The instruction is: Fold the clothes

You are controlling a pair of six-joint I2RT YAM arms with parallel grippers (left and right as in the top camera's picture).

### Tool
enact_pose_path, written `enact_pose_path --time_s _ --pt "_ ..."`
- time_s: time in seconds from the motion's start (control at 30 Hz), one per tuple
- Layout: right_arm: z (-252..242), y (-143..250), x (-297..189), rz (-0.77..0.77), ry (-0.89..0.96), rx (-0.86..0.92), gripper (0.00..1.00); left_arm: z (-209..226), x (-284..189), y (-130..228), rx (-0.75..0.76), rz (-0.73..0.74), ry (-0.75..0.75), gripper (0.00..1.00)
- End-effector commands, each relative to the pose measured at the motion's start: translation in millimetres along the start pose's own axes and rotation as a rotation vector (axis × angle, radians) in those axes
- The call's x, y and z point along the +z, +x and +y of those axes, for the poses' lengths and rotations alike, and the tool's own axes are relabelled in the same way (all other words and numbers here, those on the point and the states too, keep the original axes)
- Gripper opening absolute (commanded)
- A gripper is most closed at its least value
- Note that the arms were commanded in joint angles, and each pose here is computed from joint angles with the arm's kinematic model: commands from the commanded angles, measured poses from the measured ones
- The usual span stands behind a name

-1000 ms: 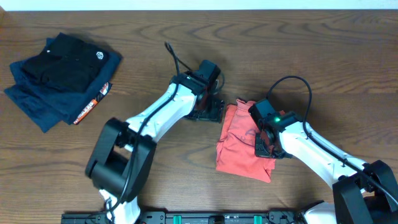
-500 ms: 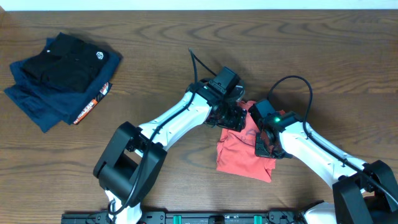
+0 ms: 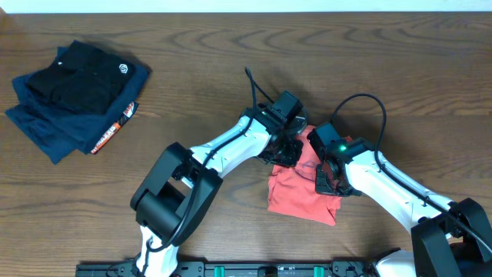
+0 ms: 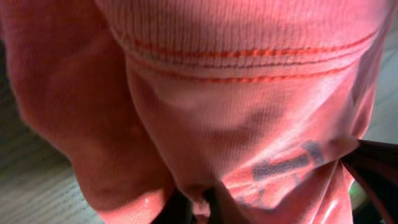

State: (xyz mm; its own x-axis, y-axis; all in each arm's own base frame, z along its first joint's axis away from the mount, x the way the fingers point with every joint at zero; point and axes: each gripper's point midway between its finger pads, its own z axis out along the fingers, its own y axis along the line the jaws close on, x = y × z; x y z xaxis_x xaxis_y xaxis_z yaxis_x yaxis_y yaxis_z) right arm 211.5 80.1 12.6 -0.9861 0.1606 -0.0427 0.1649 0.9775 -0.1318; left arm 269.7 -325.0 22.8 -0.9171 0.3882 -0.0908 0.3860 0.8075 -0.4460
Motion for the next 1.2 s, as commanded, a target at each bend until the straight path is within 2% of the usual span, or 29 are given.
enact_pose_path --time_s 0.0,0.23,0.47,0.6,0.7,0.83,0.93,1.0,1.1,1.17 --pt "-8.7 -0.7 0.6 -0.012 0.036 0.049 0.01 8.5 -1.7 -3.0 -0.011 -0.004 -0.011 0.06" --pt "-16.2 -4.2 1.5 -0.011 0.045 0.093 0.01 38.8 -15.3 2.1 -0.137 0.03 -0.038 0.06" --pt "-25.1 -4.9 2.3 0.002 0.058 0.123 0.01 50.9 -20.5 0.5 -0.18 0.028 -0.046 0.06" --pt "-29.5 -4.4 2.5 0.008 0.07 0.132 0.01 62.4 -22.4 18.3 -0.303 0.083 -0.119 0.06" --pt "-28.9 -6.0 2.7 0.003 0.065 0.135 0.01 82.0 -27.0 30.0 -0.393 0.098 -0.242 0.06" --pt "-19.9 -8.6 2.9 0.001 0.019 0.127 0.04 85.0 -27.8 29.8 -0.396 0.093 -0.259 0.06" --pt "-15.1 -8.0 2.0 0.012 -0.007 0.115 0.21 84.0 -28.7 34.6 -0.402 0.113 -0.258 0.15" --pt "-15.6 -10.1 -1.2 0.007 -0.003 0.095 0.26 83.7 -34.5 37.2 -0.402 0.12 -0.259 0.17" --pt "-14.9 -20.8 -14.1 -0.023 -0.016 0.088 0.28 83.3 -51.3 31.3 -0.389 0.08 -0.247 0.33" --pt "-12.2 -31.8 -26.1 -0.063 -0.042 0.077 0.29 82.6 -66.1 24.9 -0.385 0.036 -0.233 0.52"
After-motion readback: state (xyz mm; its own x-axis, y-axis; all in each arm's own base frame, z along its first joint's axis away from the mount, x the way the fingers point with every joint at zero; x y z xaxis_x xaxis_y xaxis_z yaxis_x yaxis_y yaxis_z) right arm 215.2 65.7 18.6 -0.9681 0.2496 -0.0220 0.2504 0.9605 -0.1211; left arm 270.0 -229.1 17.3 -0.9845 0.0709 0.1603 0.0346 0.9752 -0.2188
